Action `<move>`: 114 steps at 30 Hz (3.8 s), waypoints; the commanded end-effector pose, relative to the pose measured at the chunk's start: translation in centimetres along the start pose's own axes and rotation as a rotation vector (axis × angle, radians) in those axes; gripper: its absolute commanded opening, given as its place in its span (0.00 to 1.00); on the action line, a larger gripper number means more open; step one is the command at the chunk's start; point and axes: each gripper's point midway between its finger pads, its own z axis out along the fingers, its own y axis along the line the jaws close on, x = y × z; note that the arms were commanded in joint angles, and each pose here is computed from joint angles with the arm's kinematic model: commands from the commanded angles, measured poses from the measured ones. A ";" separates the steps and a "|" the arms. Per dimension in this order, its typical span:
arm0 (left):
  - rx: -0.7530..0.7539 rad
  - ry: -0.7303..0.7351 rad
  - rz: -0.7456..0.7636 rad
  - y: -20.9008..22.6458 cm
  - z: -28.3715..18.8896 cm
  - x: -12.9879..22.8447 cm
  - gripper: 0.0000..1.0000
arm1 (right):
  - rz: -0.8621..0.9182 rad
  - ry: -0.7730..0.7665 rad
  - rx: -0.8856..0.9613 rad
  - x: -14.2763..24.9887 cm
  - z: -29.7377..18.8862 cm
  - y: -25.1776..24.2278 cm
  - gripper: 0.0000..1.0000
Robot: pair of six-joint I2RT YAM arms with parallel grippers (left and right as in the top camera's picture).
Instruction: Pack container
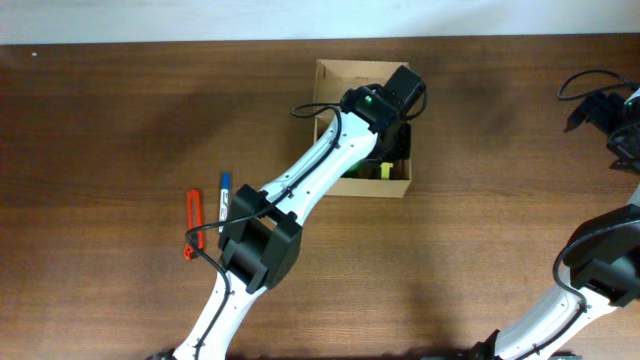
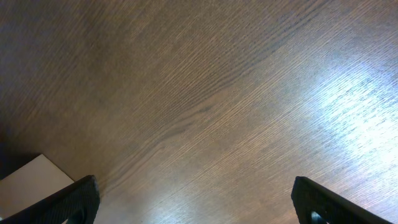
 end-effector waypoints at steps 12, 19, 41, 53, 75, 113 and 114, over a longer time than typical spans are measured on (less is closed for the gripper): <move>0.003 0.008 0.013 -1.4 0.3 1.0 0.01 | 0.000 0.007 -0.015 0.3 -0.2 0.2 0.99; -0.018 0.030 0.009 -0.8 0.4 1.4 0.02 | 0.000 0.009 -0.015 0.4 -0.2 0.2 0.99; -0.038 0.047 -0.007 0.6 0.9 1.2 0.10 | 0.000 0.009 -0.014 0.4 -0.2 0.2 0.99; -0.019 0.093 -0.013 0.5 2.0 2.0 0.14 | 0.000 0.009 -0.014 0.4 -0.2 0.2 0.99; -0.020 0.106 -0.024 1.2 2.9 1.9 0.31 | 0.000 0.004 -0.015 0.3 -0.2 0.2 0.99; -0.469 -0.430 -0.021 22.0 -26.8 -9.9 0.04 | -0.002 -0.020 -0.018 -0.3 -0.2 0.3 0.99; -0.484 -0.458 -0.056 23.9 -29.1 -9.4 0.04 | -0.002 -0.020 -0.019 -0.3 -0.2 0.3 0.99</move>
